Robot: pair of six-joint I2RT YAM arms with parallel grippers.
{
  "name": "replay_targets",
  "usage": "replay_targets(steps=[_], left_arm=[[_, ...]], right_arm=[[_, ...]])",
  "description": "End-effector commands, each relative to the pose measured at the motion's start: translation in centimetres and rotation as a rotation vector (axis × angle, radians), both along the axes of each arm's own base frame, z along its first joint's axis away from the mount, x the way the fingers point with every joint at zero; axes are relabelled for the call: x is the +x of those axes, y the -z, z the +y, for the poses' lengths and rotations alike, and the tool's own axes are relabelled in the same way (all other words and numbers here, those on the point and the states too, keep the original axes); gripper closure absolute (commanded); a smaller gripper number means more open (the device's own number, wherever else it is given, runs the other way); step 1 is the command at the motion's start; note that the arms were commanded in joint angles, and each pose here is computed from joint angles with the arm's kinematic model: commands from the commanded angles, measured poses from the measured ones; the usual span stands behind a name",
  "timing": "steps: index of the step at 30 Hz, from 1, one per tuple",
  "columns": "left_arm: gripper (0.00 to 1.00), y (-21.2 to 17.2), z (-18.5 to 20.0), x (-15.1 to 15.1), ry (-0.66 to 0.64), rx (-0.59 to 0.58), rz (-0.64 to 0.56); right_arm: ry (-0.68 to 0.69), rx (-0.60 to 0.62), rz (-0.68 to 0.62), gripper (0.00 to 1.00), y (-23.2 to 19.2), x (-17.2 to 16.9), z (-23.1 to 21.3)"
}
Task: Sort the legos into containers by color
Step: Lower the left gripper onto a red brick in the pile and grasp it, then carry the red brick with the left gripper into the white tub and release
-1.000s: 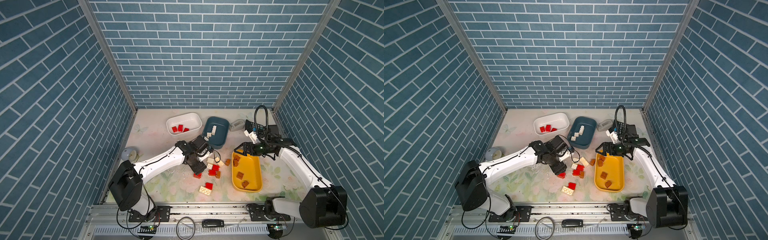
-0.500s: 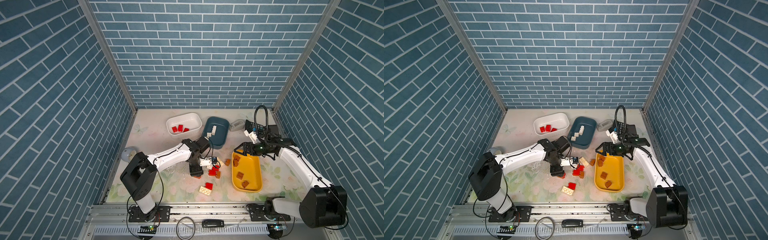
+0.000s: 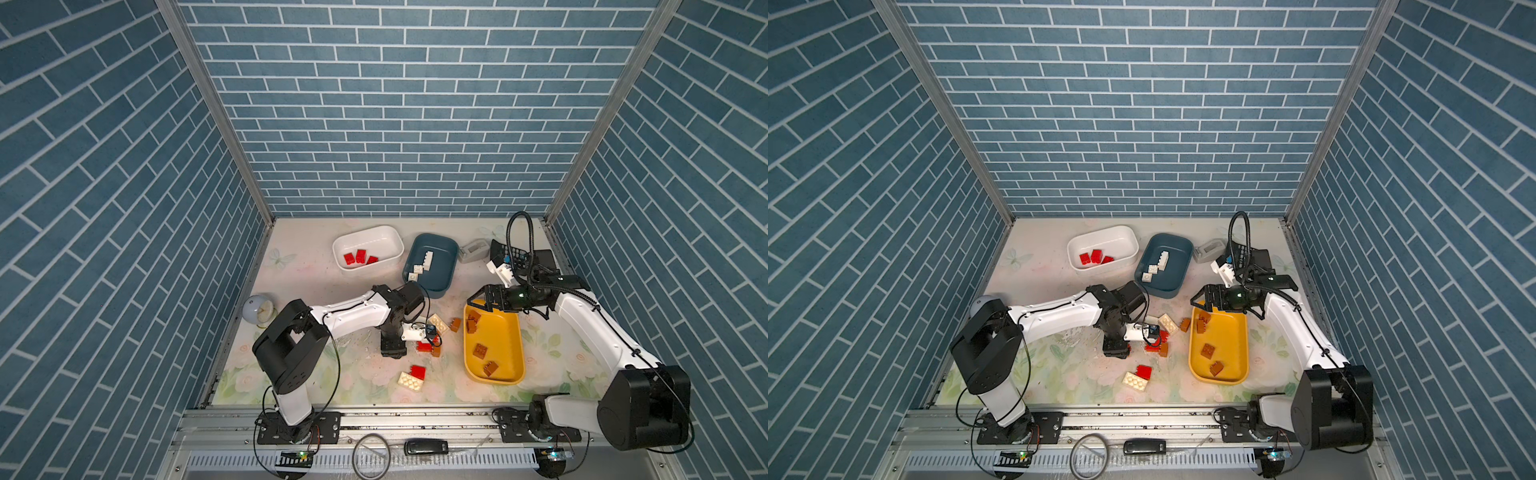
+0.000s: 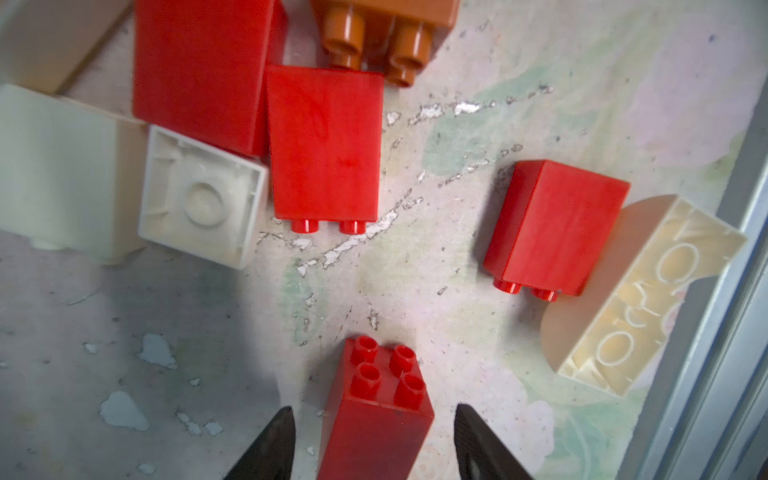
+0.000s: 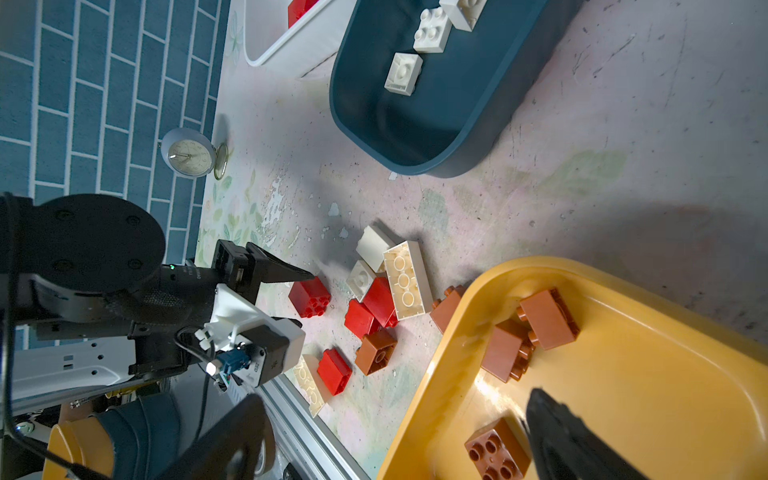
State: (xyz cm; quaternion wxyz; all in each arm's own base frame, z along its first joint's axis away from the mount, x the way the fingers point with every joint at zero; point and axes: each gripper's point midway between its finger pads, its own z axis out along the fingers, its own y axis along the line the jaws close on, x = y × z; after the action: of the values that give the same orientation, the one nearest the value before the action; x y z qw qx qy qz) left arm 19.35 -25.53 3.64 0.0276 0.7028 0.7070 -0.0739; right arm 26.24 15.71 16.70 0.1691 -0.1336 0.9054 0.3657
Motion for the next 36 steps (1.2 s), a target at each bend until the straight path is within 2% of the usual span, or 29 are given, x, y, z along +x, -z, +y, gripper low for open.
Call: replay_targets(steps=[1,6,11,16,19,21,23,26,29,33,36], left_arm=[[0.42,1.3,0.5,-0.2,0.02,0.038,0.007],[0.54,2.0,0.5,-0.1,0.017,0.042,0.005],[0.73,1.7,0.6,-0.2,0.005,0.039,0.003],[0.74,-0.7,0.9,-0.1,-0.052,0.022,-0.013],[0.74,-3.5,0.8,1.3,-0.177,-0.052,-0.013],[0.74,-5.5,1.3,3.3,-0.267,-0.104,-0.05],[0.74,-7.8,2.1,6.5,-0.404,-0.149,-0.131],[0.75,-10.6,3.7,10.9,-0.594,-0.211,-0.187],[0.75,-12.4,5.3,15.0,-0.715,-0.256,-0.267],[0.77,-13.5,7.3,20.0,-0.893,-0.305,-0.323],[0.76,-12.8,8.4,23.0,-1.004,-0.308,-0.344]], right_arm=[[-0.005,0.007,0.013,0.02,0.2,-0.1,0.2],[-0.006,0.006,0.016,0.02,0.3,-0.1,0.2],[-0.007,0.004,0.016,0.02,0.3,0.0,0.2],[-0.007,0.0,0.012,0.02,0.2,0.3,0.2],[-0.003,0.002,0.008,0.02,0.2,0.5,0.3],[-0.002,0.006,0.01,0.02,0.2,0.7,0.3],[-0.003,0.012,0.005,0.02,0.0,1.0,0.4],[0.0,0.028,0.002,0.03,-0.2,1.4,0.7],[0.004,0.045,-0.002,0.03,-0.4,1.9,0.9],[0.003,0.05,-0.004,0.03,-0.5,2.1,1.2],[0.003,0.048,-0.008,0.03,-0.6,2.2,1.3]])
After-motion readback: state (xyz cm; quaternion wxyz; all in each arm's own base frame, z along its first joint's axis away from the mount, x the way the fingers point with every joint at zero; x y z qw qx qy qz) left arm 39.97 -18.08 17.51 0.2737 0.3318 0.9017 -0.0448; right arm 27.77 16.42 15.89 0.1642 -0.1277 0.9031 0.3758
